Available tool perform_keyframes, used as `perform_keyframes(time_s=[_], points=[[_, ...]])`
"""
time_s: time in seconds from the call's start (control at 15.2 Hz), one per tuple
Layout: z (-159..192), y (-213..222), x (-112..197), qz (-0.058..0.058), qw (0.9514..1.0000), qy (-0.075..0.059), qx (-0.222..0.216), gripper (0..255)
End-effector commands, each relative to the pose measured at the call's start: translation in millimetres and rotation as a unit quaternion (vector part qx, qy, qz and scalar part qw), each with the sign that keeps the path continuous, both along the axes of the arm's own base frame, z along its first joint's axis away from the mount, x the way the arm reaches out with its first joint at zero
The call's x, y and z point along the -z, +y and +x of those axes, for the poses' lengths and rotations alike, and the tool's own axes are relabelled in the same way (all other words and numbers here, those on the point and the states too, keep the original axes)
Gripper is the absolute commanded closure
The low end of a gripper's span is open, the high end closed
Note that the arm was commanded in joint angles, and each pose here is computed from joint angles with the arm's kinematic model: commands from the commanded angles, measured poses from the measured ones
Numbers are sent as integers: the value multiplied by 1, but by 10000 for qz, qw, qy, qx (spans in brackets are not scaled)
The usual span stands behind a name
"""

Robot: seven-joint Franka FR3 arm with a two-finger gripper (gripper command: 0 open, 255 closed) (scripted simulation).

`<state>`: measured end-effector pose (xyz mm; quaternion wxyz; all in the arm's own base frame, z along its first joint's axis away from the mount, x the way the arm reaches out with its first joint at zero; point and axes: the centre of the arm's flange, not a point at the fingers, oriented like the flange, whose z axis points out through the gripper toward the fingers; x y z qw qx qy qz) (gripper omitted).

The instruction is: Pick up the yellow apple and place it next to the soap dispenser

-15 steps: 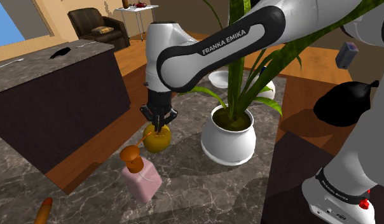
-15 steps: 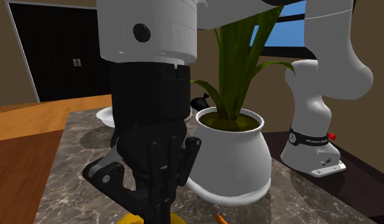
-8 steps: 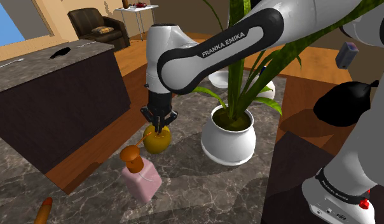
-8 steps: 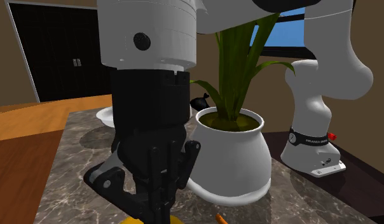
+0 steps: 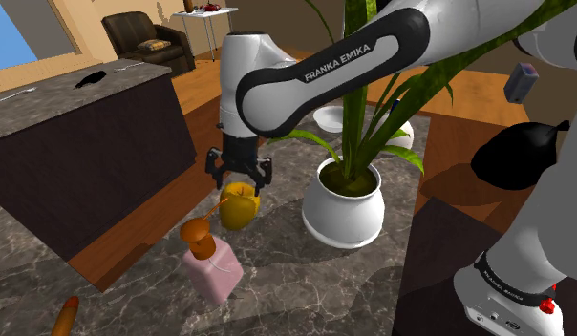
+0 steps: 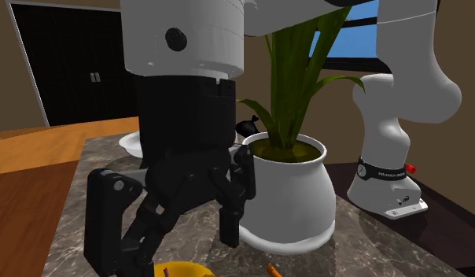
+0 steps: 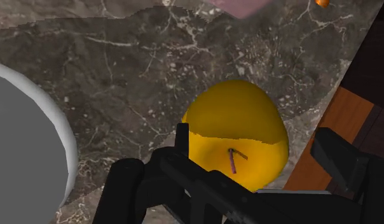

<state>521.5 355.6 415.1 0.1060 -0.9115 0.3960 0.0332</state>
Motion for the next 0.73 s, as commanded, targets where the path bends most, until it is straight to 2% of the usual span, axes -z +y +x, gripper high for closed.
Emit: perform_keyframes(time_s=[0.0, 0.13, 0.66], points=[[0, -5, -20, 0, 10000, 0, 0, 0], [0, -10, -43, 0, 10000, 0, 0, 0], [0, -10, -43, 0, 10000, 0, 0, 0]])
